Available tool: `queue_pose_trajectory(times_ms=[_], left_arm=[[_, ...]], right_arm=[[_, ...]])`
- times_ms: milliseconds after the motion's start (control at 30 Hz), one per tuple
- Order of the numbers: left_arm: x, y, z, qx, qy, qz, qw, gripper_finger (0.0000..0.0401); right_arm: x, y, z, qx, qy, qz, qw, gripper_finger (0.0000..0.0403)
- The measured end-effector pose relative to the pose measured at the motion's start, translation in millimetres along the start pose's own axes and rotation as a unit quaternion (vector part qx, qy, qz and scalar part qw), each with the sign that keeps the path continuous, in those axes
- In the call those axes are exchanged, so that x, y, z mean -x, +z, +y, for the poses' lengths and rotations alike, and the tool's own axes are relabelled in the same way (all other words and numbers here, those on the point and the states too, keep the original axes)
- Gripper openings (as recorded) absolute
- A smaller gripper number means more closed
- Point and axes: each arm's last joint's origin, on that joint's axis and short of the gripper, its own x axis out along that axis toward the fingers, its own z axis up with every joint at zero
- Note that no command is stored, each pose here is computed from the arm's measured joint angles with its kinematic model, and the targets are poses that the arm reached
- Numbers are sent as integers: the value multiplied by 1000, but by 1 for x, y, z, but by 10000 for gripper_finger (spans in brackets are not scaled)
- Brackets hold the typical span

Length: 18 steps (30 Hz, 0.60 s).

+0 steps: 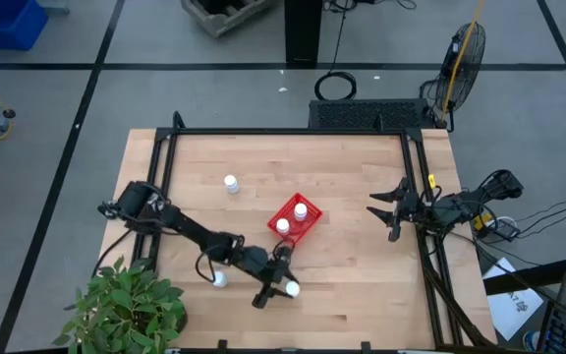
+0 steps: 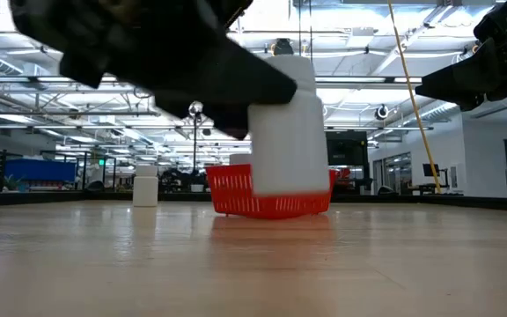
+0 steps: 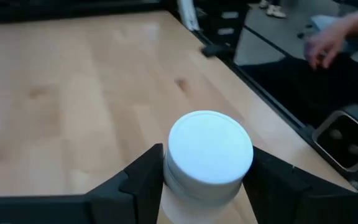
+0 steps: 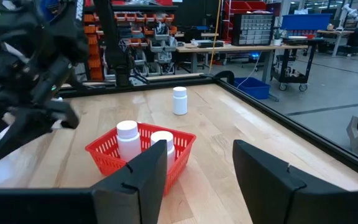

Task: Pick and place pill bottles into a basket
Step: Put the white medicine bottle into the red bin

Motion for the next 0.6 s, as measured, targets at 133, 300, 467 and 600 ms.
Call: queue_pose_trajectory(times_ms=[133,300,467,600], left_arm=[[16,21,17,-11,26,-22,999,181],[40,39,45,-34,86,-21,995,190],[52,39,77,-27,124,-17,992,196],[61,36,101,-7,152,-6,988,182]], right_arm=[[0,0,0,0,0,0,1000,174],[0,0,0,0,0,-1,1000,177],[0,0,0,0,0,0,1000,174],[0,0,0,0,0,0,1000,172]])
